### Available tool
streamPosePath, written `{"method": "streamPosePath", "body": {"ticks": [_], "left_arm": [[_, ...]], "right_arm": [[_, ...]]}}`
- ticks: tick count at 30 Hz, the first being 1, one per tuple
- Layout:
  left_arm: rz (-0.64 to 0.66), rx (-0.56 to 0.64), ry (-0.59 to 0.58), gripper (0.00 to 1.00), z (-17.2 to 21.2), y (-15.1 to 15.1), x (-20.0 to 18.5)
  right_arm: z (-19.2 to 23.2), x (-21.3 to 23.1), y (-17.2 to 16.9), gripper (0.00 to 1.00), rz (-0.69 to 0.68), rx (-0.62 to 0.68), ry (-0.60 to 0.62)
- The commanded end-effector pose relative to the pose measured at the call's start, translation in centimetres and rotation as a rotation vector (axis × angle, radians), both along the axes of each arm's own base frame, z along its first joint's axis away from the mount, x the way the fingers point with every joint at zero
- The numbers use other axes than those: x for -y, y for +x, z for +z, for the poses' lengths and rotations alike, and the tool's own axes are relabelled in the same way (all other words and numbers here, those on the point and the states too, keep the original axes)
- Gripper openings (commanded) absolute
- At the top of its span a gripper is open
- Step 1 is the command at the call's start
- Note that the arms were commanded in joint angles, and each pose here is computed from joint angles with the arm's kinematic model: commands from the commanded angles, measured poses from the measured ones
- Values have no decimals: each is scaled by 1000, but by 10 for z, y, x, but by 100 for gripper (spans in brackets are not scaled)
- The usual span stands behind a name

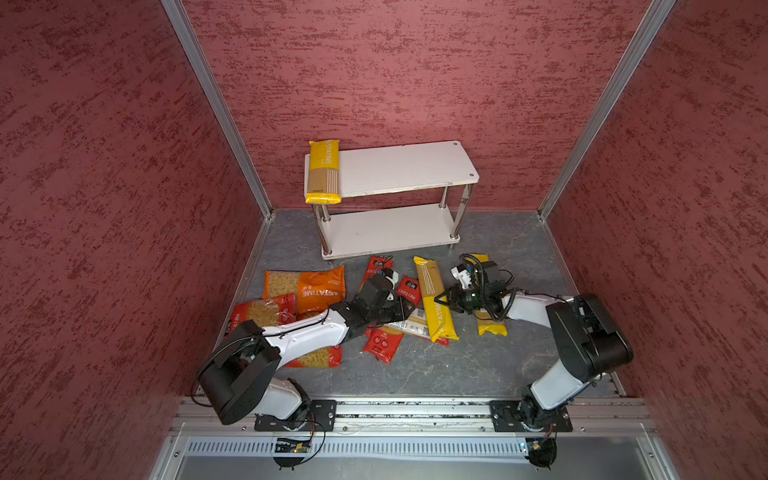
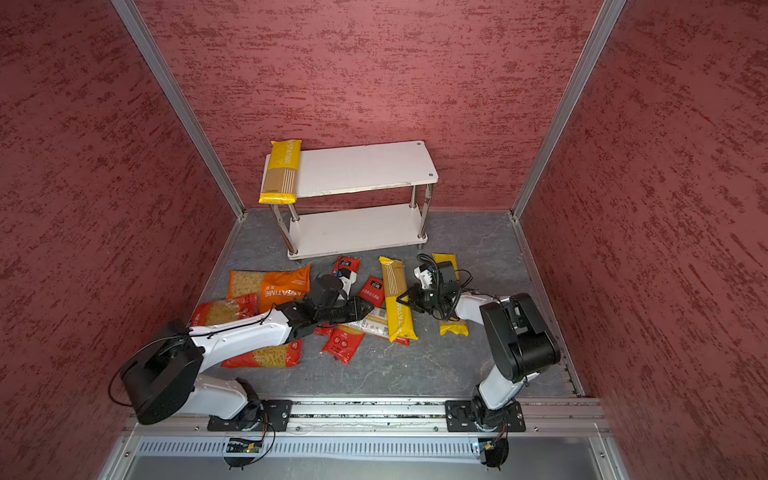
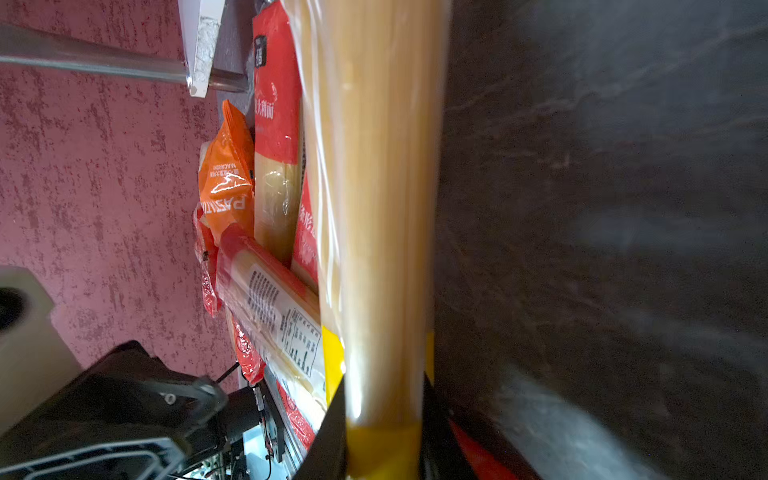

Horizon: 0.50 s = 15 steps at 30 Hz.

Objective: Place and organize the pasta boxes and bags onto the shelf

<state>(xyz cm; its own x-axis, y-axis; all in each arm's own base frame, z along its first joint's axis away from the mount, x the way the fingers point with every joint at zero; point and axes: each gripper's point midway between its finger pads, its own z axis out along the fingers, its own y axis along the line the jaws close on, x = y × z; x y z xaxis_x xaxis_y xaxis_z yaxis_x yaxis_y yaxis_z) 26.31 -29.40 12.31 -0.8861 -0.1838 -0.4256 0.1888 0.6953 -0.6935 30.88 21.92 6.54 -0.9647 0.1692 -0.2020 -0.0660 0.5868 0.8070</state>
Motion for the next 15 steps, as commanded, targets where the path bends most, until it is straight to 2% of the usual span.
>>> {"method": "streamPosePath", "body": {"ticks": [1, 5, 9, 13, 15], "left_arm": [[-2, 14, 5, 32, 14, -1, -19], [16, 48, -51, 43, 41, 5, -50], [18, 48, -152, 62, 56, 10, -77], [-35, 59, -223, 76, 71, 13, -85], [-76, 74, -244, 88, 80, 11, -84]], "right_arm": [[30, -9, -5, 13, 92, 161, -3], [55, -18, -11, 8, 163, 284, -50], [79, -31, -21, 2, 270, 412, -110], [102, -51, -36, 0, 413, 565, -157], [115, -60, -43, 0, 462, 633, -158]]}}
